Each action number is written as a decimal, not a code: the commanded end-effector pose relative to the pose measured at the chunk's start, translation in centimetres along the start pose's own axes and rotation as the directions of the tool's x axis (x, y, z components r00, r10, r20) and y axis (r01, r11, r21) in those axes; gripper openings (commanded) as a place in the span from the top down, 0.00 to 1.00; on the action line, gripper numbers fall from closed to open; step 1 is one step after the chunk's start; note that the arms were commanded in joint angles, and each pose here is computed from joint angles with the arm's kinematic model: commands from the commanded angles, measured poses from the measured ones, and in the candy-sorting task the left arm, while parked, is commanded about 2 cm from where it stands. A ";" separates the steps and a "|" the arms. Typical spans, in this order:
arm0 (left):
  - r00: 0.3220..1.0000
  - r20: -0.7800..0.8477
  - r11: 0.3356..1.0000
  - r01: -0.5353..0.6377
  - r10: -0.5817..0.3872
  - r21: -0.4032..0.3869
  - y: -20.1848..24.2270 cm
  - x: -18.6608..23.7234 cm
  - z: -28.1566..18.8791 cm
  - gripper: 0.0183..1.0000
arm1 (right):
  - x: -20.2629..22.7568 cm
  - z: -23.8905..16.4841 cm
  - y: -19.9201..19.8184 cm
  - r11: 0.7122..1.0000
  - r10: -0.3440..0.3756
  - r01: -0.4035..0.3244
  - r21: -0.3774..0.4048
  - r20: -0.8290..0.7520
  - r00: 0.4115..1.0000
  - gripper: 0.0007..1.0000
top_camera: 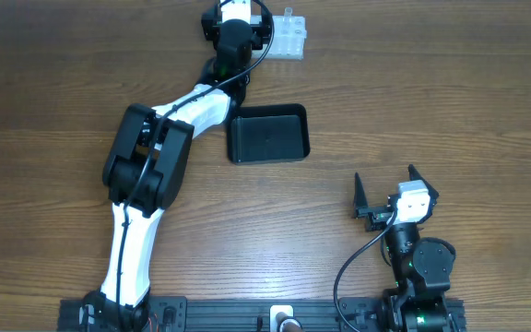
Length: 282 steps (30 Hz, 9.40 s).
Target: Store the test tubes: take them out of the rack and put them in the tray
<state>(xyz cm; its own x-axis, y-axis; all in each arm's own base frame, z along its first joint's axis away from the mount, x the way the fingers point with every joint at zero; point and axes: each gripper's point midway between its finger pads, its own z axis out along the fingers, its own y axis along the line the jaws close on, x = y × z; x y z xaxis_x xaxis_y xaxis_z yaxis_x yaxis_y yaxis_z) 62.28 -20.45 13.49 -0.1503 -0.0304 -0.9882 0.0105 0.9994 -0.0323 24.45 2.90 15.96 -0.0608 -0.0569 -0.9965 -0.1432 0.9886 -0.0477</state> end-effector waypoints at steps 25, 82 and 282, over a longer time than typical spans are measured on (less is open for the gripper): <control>1.000 -0.017 1.000 -0.016 0.016 0.000 0.0 1.1 1.7 0.27 | 0.1 0.0 0.1 1.000 0.004 -0.004 -0.007 0.001 1.000 0.01; 1.000 -0.008 1.000 -0.013 0.013 0.018 -0.9 1.0 1.5 0.75 | 0.1 0.0 0.1 1.000 0.004 -0.004 -0.007 0.001 1.000 0.01; 0.810 -0.565 0.987 0.106 -0.158 -0.123 0.0 -5.8 -18.6 0.00 | 0.1 0.0 0.1 1.000 0.004 -0.004 -0.007 0.001 1.000 0.01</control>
<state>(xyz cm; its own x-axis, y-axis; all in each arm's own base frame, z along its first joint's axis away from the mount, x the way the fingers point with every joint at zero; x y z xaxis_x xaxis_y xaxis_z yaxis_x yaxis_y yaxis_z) 44.69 -22.17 15.58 -0.7947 -0.1296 -0.5930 -0.0797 0.9908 -0.1097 24.45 2.90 15.96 -0.0608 -0.0565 -0.9965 -0.1431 0.9886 -0.0473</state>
